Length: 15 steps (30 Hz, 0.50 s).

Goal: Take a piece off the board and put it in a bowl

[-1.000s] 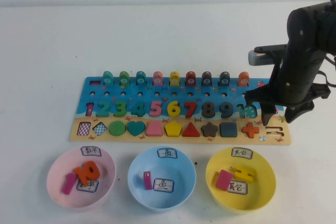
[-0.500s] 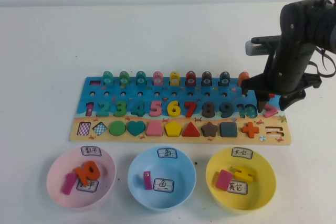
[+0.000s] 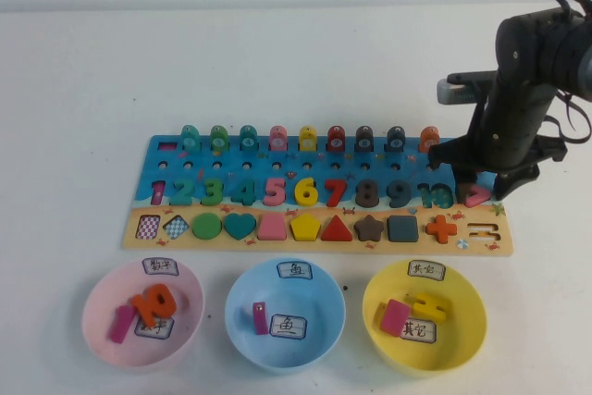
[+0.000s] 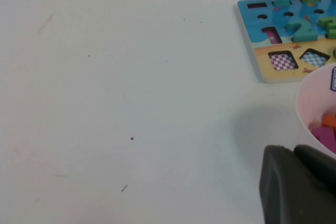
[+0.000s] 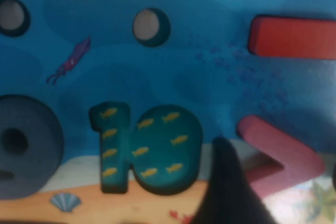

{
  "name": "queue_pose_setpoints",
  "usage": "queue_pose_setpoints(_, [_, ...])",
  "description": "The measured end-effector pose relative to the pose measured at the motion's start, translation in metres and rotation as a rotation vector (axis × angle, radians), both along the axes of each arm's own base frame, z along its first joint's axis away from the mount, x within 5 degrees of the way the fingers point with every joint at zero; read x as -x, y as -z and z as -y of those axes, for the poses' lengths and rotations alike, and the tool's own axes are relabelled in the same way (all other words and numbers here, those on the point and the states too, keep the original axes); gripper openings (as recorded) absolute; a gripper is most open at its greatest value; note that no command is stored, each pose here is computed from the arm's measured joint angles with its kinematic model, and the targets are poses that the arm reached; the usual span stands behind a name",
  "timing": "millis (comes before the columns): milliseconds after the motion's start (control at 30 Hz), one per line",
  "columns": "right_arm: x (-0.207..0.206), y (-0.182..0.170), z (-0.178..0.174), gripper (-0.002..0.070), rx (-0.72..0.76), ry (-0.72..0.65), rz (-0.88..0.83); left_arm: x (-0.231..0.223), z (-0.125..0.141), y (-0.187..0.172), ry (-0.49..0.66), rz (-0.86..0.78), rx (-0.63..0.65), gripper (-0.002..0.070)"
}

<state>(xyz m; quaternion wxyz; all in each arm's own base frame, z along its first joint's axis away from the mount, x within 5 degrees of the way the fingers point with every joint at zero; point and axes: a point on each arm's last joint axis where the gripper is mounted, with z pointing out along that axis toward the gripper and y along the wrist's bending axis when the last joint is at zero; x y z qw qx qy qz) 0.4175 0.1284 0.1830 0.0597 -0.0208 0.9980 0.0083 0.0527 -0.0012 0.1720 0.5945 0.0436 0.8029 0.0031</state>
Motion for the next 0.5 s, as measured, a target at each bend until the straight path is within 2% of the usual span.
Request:
queue_pose_setpoints(300, [-0.0009,0.0016,-0.0007,0.0378,-0.004,-0.004,0.0,0.0,0.0,0.0,0.0,0.0,0.0,-0.0001])
queue_pose_setpoints(500, [-0.0008,0.0016,-0.0012,0.0324,-0.01,-0.001,-0.001,0.0,0.0,0.0,0.0,0.0,0.0,-0.0001])
